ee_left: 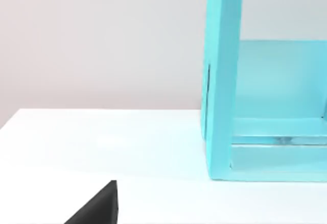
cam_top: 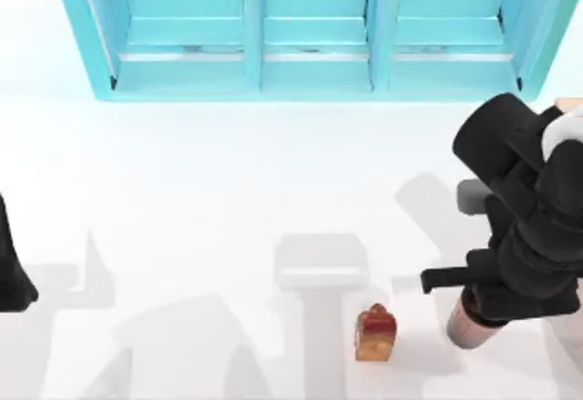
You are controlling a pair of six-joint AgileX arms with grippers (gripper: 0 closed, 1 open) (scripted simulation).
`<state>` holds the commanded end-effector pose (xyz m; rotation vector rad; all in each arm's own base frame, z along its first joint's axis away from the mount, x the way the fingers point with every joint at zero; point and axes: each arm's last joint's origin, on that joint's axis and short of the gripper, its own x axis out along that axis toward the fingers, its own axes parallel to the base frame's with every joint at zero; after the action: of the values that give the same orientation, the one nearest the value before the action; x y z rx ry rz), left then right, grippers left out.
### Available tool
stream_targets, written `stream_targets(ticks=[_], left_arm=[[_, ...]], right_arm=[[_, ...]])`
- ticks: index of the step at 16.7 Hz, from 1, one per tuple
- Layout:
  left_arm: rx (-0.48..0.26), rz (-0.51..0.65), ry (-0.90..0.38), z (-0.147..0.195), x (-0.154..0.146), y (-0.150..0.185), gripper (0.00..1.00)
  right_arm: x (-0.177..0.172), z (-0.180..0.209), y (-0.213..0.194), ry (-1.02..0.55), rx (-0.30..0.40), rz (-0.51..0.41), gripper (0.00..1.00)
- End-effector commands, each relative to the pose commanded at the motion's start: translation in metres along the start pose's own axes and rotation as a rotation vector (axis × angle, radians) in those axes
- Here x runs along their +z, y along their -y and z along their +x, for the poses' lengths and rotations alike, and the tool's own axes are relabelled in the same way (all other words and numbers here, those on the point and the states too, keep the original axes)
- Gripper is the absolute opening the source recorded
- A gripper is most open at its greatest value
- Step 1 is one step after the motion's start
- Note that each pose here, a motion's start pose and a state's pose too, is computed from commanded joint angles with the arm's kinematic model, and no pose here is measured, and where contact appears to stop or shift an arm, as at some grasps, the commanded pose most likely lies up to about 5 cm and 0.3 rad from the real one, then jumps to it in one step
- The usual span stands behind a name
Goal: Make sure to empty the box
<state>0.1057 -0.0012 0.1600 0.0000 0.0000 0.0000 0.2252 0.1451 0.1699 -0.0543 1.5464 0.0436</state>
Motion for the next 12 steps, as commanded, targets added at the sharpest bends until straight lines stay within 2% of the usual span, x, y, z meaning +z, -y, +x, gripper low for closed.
stream_targets(ticks=[3, 7, 12], left_arm=[[0.0, 0.0, 0.0, 0.0, 0.0, 0.0, 1.0], [0.0, 0.0, 0.0, 0.0, 0.0, 0.0, 1.0], [0.0, 0.0, 0.0, 0.0, 0.0, 0.0, 1.0]], right_arm=[[-0.003, 0.014, 0.018, -0.062, -0.049, 0.065, 0.0], [-0.003, 0.014, 0.02, -0.065, -0.052, 0.072, 0.0], [-0.003, 0.014, 0.02, -0.065, -0.052, 0.072, 0.38]])
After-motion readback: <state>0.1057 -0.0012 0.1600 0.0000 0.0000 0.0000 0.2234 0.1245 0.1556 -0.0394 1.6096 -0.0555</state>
